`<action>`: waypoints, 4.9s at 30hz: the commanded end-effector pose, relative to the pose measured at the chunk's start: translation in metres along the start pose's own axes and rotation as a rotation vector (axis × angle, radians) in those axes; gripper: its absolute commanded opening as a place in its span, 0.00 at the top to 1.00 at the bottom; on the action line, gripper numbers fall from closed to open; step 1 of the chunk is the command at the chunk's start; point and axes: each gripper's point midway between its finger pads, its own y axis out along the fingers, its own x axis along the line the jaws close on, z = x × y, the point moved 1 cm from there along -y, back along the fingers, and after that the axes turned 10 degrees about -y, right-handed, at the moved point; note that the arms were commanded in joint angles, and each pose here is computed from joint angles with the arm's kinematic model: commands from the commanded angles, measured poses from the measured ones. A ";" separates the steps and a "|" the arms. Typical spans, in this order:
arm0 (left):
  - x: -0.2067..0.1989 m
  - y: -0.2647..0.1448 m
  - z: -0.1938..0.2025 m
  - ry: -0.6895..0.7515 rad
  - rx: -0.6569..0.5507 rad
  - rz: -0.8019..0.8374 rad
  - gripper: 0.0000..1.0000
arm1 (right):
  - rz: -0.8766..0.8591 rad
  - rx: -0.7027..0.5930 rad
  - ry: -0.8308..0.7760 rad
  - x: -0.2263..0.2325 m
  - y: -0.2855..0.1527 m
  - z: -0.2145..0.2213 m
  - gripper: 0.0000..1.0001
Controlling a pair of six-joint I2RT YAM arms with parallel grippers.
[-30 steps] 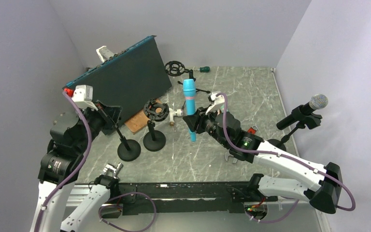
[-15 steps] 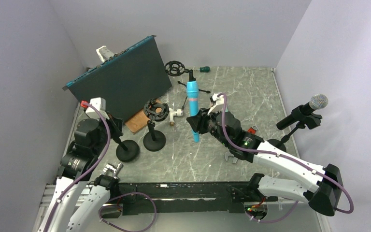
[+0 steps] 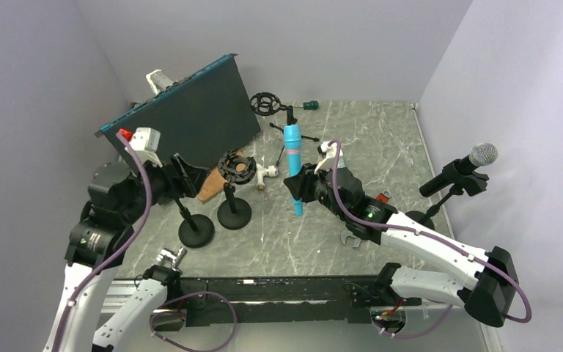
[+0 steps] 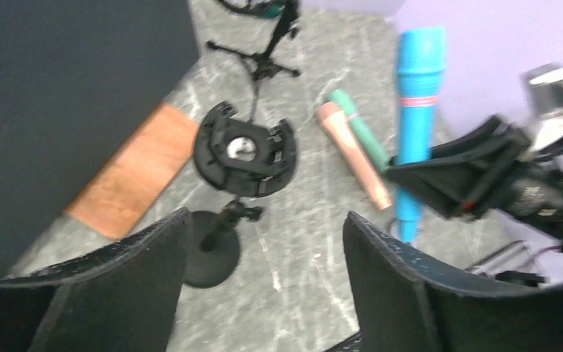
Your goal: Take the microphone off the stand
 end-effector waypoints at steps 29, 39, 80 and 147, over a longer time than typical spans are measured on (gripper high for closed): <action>0.047 -0.057 -0.026 -0.366 -0.075 -0.562 0.20 | -0.027 -0.074 0.049 -0.007 -0.006 -0.012 1.00; 0.058 -0.044 -0.016 -0.501 -0.048 -0.683 0.31 | -0.016 -0.084 0.048 -0.010 -0.011 -0.013 1.00; 0.138 -0.018 0.082 -0.471 0.068 -0.912 0.02 | 0.162 0.116 -0.101 -0.056 0.011 0.033 1.00; -0.001 -0.047 -0.040 0.372 -0.459 0.037 0.05 | 0.634 -0.115 -0.139 -0.086 -0.120 -0.212 0.00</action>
